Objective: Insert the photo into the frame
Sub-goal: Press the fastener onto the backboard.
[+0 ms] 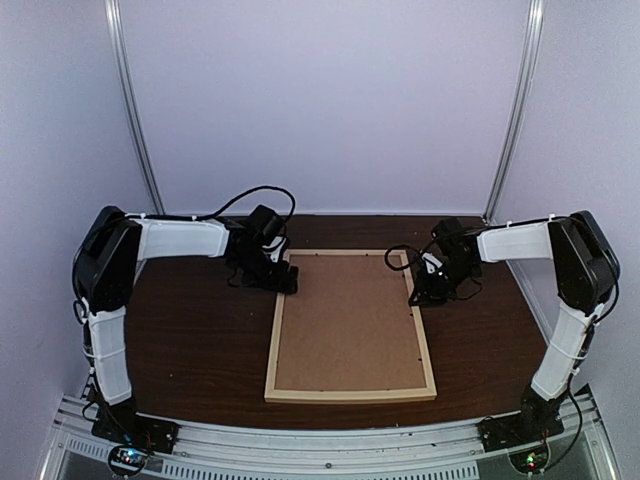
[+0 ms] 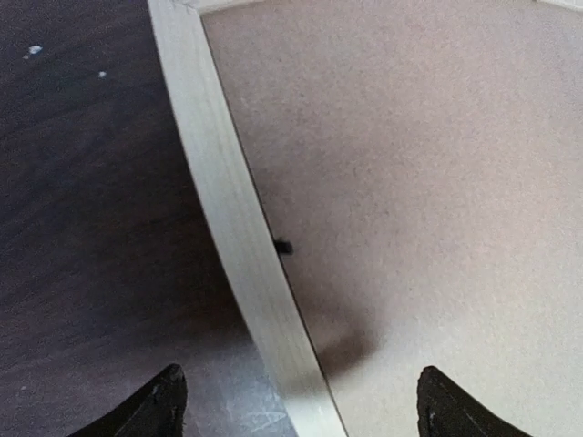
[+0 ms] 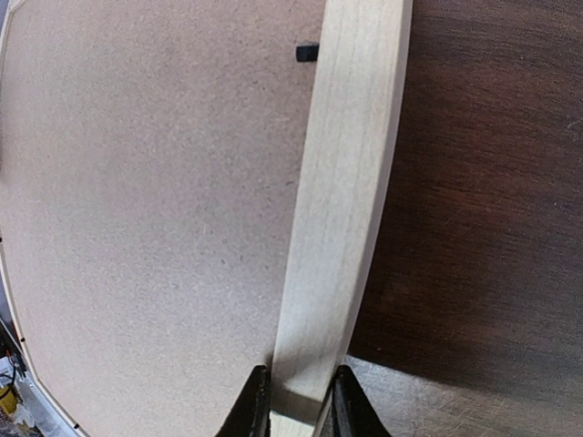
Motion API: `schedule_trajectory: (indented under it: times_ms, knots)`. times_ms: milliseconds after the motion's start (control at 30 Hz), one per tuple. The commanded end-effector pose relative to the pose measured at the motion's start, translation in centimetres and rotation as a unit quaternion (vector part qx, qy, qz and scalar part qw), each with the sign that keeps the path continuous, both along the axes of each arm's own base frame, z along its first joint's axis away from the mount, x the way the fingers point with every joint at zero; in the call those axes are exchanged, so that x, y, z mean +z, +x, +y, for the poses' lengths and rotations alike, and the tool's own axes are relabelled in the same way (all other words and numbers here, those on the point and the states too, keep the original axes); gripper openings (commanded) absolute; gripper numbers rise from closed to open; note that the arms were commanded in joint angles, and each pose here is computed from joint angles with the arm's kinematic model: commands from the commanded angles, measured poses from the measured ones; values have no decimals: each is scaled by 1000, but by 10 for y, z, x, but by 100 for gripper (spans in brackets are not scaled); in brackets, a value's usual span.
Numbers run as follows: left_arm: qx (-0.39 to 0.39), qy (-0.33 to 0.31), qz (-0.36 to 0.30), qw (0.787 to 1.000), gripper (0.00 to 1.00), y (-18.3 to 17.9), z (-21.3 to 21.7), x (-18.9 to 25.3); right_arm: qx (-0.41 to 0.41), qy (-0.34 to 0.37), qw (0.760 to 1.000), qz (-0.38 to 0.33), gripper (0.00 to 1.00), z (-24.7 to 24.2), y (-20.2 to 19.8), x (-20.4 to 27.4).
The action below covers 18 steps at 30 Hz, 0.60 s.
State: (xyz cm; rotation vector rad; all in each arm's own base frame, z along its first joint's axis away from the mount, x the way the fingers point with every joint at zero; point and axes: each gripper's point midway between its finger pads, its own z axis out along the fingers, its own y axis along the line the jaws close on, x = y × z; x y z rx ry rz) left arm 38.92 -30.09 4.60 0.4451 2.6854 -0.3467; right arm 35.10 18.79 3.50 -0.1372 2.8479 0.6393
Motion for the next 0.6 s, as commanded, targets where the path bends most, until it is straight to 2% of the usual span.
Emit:
schedule_trajectory:
  times_ms: [0,200,567]
  knots:
    - [7,-7,-53,999,88,-3,12,45,10,-27,1000,7,0,-9,-10,-15]
    - [8,-22,-31,999,88,-28,22,49,2,-26,1000,5,0,-9,-8,-16]
    - [12,-6,24,1000,87,-52,29,15,1,-25,1000,7,0,-8,-6,-18]
